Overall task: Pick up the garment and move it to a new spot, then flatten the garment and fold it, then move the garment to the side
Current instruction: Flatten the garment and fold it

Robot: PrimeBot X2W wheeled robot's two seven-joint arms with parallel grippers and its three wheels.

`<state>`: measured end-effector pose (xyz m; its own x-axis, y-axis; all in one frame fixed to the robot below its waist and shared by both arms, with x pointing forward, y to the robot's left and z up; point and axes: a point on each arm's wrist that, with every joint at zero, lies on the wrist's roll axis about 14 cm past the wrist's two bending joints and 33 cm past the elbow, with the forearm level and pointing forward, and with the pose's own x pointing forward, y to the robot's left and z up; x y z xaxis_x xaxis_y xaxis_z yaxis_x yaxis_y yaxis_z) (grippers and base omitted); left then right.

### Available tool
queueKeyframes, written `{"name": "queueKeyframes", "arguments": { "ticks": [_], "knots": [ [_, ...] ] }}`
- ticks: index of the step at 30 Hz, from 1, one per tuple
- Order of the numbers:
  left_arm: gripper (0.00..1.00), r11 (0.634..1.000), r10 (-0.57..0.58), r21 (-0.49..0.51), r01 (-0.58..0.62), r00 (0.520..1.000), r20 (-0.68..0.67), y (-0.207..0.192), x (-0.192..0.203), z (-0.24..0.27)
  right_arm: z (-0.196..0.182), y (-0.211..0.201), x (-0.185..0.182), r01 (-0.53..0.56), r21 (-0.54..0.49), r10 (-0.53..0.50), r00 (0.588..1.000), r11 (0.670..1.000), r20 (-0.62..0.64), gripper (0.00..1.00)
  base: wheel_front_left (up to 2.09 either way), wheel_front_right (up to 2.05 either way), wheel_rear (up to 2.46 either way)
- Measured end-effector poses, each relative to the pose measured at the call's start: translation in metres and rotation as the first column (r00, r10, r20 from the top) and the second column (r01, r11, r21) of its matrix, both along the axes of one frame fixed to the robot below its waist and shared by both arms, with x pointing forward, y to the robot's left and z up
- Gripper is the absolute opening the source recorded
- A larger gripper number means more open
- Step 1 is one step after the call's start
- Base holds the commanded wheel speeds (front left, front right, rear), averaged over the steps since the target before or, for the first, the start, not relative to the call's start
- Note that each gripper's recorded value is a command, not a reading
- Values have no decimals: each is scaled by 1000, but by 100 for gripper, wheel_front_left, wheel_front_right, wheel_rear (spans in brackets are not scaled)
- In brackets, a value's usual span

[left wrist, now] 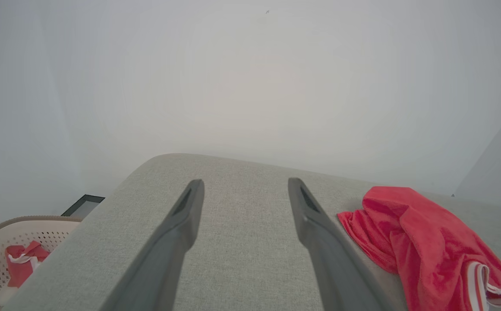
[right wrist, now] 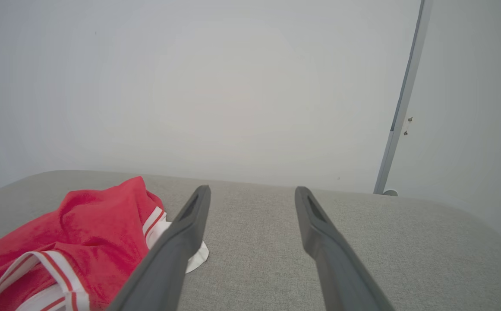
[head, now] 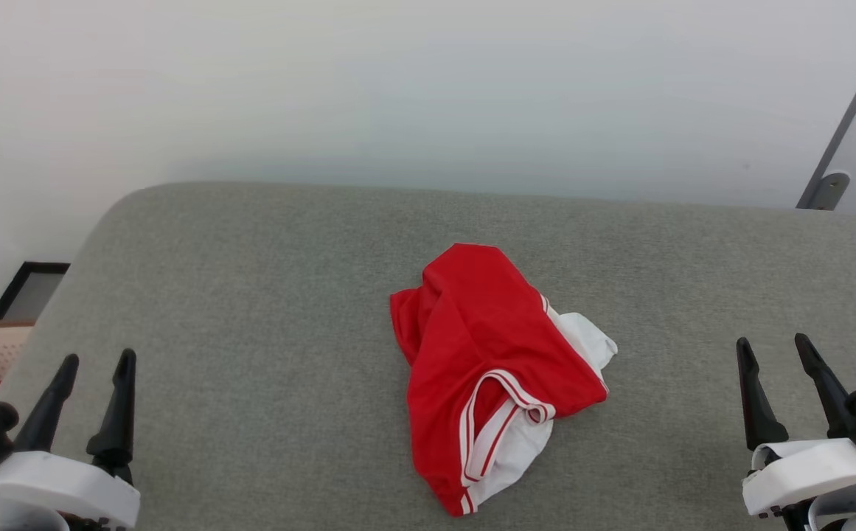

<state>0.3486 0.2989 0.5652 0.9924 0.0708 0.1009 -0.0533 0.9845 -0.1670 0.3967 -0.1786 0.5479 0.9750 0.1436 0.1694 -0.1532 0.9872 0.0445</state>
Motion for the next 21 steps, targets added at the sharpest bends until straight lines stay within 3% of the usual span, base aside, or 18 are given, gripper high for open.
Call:
{"name": "queueKeyframes", "arguments": {
  "ticks": [13,21],
  "knots": [
    [100,1000,9,2,-9,1000,-15,0,-4,-7,-7,39,43,-135,-69,128,988,988,-89,100,0,0,0],
    [100,1000,25,-2,-25,999,-36,-3,1,-18,-42,62,85,-231,-124,188,940,965,-286,100,0,0,0]
  ]
}}
